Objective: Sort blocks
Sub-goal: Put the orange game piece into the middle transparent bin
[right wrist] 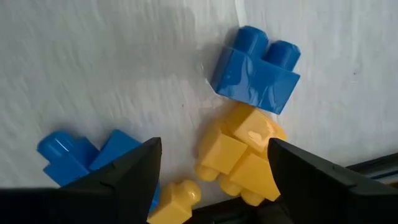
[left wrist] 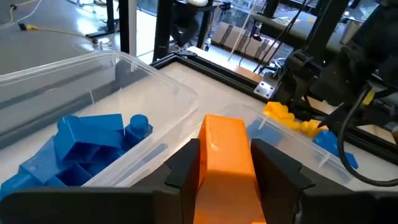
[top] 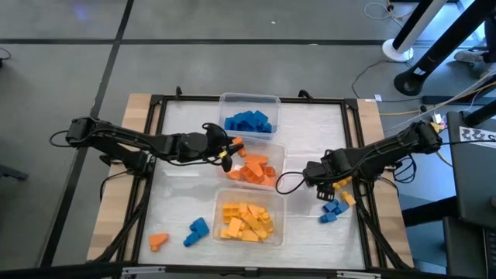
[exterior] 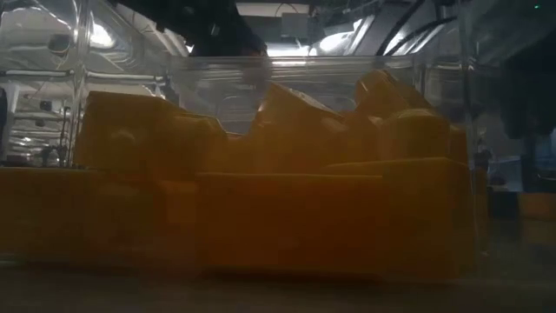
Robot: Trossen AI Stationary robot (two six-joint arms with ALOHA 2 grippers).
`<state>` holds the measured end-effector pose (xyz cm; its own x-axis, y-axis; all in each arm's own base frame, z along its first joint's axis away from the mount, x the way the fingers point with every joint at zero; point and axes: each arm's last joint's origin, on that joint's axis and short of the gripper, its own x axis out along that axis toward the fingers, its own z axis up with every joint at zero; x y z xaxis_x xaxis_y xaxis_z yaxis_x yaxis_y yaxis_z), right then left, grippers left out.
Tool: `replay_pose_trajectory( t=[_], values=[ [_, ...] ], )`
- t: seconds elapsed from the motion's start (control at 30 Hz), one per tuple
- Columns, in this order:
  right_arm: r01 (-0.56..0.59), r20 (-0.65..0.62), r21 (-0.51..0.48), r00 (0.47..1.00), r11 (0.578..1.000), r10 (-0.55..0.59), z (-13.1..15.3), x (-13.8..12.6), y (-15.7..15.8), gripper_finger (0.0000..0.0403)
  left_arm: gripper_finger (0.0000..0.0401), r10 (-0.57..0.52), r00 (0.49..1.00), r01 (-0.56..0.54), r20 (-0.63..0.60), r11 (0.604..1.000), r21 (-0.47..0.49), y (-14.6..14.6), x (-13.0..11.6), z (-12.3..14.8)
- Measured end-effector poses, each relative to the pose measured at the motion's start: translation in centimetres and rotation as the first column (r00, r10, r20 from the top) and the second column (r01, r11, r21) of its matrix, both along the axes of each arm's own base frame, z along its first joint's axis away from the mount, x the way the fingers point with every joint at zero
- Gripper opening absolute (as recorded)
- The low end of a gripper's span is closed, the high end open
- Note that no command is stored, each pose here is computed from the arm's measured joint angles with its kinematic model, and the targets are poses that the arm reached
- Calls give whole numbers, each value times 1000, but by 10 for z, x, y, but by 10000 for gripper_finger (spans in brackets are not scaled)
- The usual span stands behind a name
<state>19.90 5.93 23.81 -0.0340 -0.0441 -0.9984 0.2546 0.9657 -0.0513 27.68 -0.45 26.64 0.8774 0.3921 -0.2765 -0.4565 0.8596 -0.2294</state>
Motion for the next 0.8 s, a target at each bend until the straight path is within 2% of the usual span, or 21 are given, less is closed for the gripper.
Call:
replay_pose_trajectory(
  t=[0.17, 0.27, 0.37, 0.47, 0.57, 0.73, 0.8],
  values=[
    [-53, 39, 9, 998, 999, 52, 0, 4, 1, 293, 121, -13, 1000, 13, -11, 1000, 5, 0, 0, -1],
    [-163, 77, -11, 984, 987, 163, 0, 8, 1, 293, 145, -25, 999, 26, -48, 999, 26, -1, -1, -3],
    [-300, 97, -54, 948, 953, 303, 0, 11, 1, 293, 182, -29, 996, 33, -86, 998, 45, 0, -2, -6],
    [-442, 81, -88, 890, 893, 449, 0, 11, 1, 293, 214, -27, 996, 30, -85, 999, 36, 0, -2, -6],
    [-576, 53, -111, 810, 810, 584, 0, 11, 0, 293, 232, -21, 998, 22, -65, 1000, 8, -1, -2, -5],
    [-763, -30, -84, 644, 640, 764, -11, 5, -2, 293, 238, 4, 1000, -5, -23, 998, -67, -1, -2, -4],
    [-801, -67, -68, 599, 595, 798, -22, 1, -4, 293, 239, 6, 1000, -7, -22, 997, -71, -1, -2, -4]
  ],
)
